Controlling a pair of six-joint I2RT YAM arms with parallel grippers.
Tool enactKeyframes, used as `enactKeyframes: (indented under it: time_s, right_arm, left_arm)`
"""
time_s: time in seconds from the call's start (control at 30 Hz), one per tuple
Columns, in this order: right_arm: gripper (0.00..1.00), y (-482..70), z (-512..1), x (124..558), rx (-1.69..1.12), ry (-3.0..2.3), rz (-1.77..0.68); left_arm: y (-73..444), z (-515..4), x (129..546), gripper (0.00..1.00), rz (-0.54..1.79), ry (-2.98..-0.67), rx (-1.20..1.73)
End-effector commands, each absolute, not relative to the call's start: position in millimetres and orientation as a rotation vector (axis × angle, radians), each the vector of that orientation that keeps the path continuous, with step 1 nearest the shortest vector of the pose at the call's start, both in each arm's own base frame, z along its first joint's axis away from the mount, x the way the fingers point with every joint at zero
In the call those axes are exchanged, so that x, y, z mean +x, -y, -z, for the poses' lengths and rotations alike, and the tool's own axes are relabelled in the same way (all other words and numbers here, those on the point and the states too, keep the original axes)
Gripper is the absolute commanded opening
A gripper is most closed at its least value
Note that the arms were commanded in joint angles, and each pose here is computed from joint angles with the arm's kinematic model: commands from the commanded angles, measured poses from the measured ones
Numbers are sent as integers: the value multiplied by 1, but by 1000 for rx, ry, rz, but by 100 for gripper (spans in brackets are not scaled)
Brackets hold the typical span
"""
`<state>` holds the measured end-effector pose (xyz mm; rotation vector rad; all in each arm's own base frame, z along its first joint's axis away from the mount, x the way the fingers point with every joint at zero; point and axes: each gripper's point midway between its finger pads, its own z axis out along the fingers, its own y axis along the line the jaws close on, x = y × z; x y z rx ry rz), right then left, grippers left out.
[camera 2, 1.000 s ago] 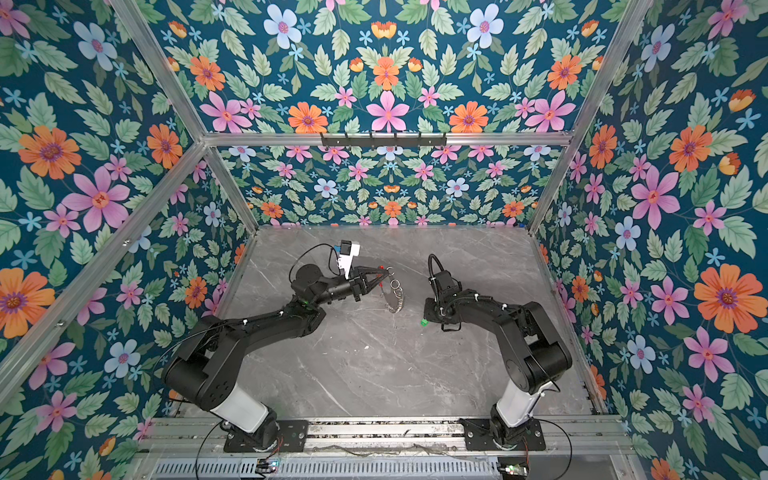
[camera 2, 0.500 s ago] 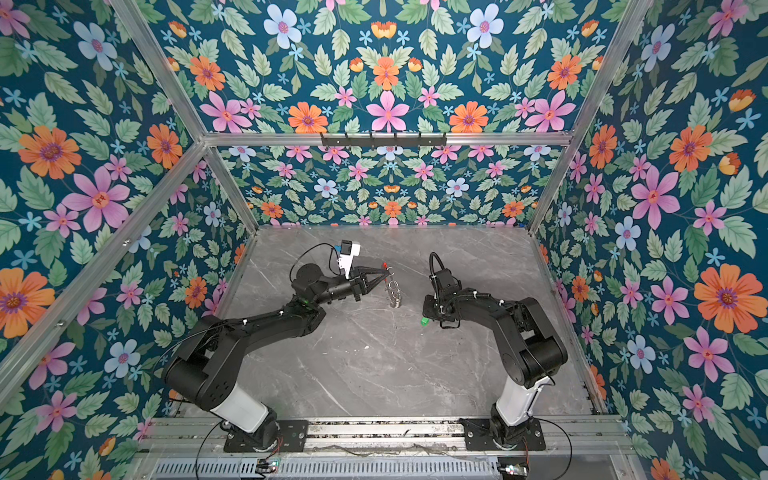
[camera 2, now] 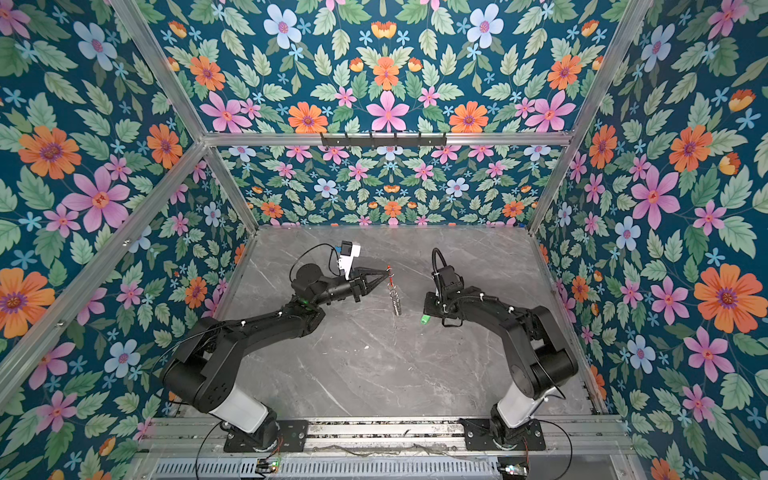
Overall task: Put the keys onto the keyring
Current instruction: 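Lift the key with the right gripper toward the plate held by left gripper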
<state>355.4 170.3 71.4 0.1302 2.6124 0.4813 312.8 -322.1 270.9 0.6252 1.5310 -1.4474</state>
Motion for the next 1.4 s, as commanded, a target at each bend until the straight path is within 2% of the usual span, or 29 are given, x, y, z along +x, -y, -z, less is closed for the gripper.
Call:
enactKeyframes:
  time_s: [0.0,0.27,0.43,1.03,1.37]
  right_arm:
    - [0,-176,-111,352,-28,-2511,-529]
    - [0,-215,-237,313,-427,-2126,-869]
    - [0,-231,-273,296,-555,-2034,-955]
    - [0,-261,-295,296,-679,-1984,-992]
    - [0,-264,-292,314,-655,-1988,-877]
  left_arm:
    - [321,-278,312,0,1402,-1492,651]
    - [322,-278,314,0,1385,-1490,646]
    - [325,-279,311,0,1391,-1486,655]
    - [332,-281,300,0,1393,-1484,686]
    - [337,-281,299,0,1405,-1489,696]
